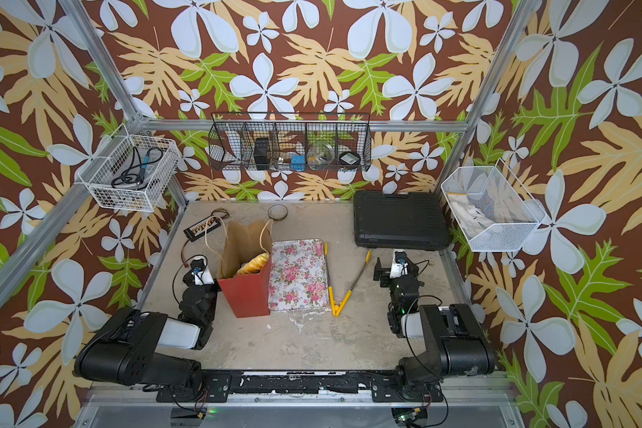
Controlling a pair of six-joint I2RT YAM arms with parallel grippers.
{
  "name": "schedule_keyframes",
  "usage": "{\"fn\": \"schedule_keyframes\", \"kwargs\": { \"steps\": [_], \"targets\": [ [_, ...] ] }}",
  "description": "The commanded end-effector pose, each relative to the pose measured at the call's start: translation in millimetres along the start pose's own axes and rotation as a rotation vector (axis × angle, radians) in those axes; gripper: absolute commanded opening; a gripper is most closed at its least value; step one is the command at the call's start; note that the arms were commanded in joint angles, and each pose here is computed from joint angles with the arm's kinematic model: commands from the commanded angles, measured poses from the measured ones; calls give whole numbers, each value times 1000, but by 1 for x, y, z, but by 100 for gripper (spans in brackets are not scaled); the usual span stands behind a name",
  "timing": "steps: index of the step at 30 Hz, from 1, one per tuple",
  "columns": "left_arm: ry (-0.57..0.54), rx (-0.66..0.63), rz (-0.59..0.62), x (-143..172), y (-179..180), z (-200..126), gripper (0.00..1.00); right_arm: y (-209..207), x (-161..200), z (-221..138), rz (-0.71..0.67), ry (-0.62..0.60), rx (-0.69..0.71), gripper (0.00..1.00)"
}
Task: Pack bread into a paper bag
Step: Reset both arms
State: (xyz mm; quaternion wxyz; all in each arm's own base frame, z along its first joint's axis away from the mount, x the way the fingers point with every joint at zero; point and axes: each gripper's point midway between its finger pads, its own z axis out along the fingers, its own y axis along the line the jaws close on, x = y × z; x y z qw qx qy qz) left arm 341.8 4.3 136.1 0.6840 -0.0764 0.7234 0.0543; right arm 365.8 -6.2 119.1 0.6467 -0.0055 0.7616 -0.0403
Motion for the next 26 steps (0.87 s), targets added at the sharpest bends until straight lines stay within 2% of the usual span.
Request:
{"fn": "schedule_keyframes", "kwargs": {
  "steps": [1,26],
  "targets": [
    [-10,2,-9,-3,0,2,100,5,-3,1,4,-9,-27,100],
    [2,22,-11,-2,-2,5,100,5,-3,1,4,-7,-28,100]
  ]
}}
